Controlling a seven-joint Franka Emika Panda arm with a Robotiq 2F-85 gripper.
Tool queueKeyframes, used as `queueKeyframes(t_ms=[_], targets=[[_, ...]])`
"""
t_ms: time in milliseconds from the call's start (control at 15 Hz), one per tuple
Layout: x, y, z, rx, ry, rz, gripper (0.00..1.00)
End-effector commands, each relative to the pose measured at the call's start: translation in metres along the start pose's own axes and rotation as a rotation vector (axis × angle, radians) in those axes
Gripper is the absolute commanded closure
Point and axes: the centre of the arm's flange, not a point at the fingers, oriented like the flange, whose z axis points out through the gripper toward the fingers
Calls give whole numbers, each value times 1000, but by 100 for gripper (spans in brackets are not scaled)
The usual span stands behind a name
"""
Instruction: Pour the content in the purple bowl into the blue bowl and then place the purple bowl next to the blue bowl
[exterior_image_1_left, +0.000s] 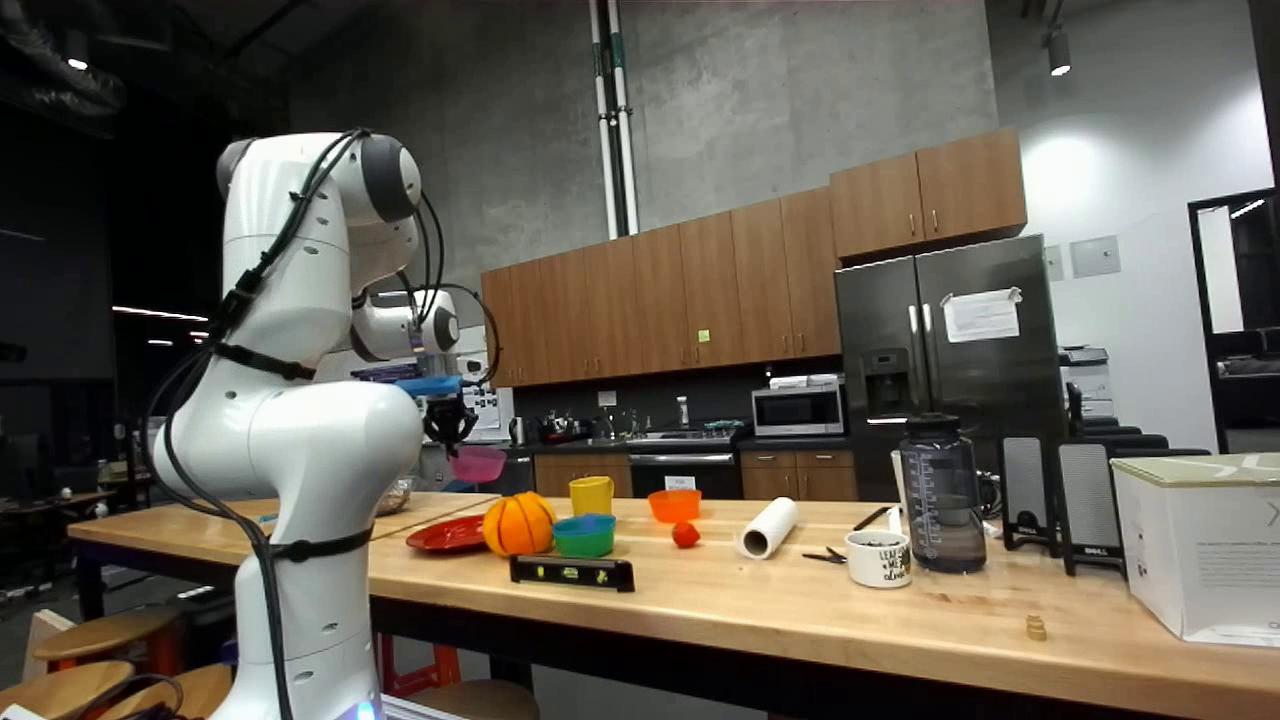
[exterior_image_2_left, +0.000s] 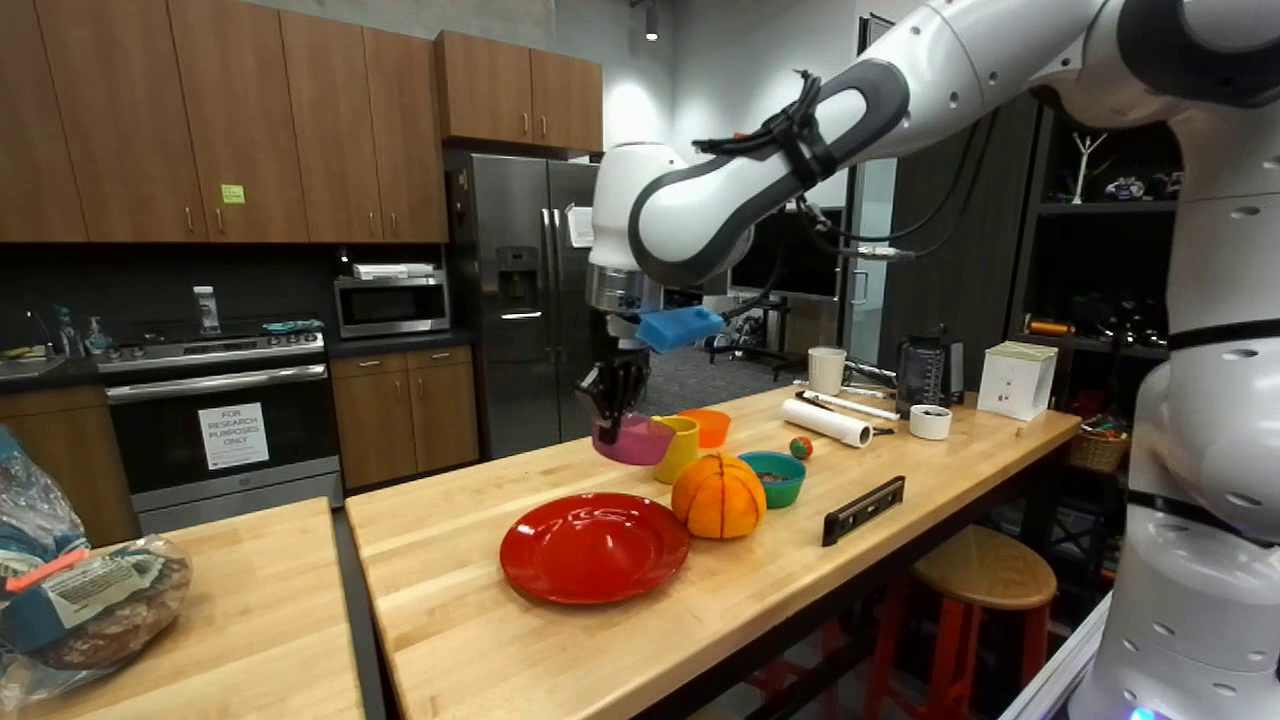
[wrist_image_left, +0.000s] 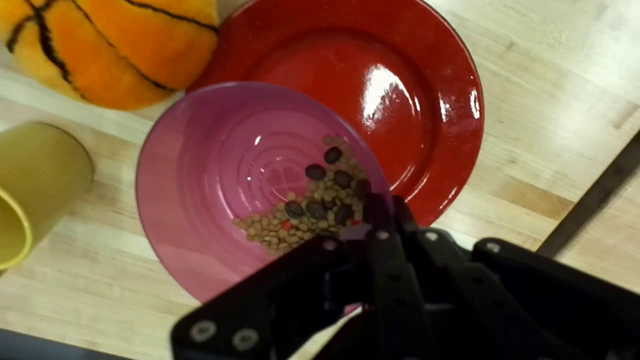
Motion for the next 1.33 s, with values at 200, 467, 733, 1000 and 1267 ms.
queueKeyframes(t_ms=[200, 467, 733, 1000, 1267], targets=[[-83, 116, -17, 93, 40, 11, 99], [-105, 150, -27, 150, 117, 14, 99], [-120, 168, -26, 204, 154, 46, 99], [-139, 185, -20, 284, 205, 108, 99], [-149, 200, -14, 368, 267, 190, 99]])
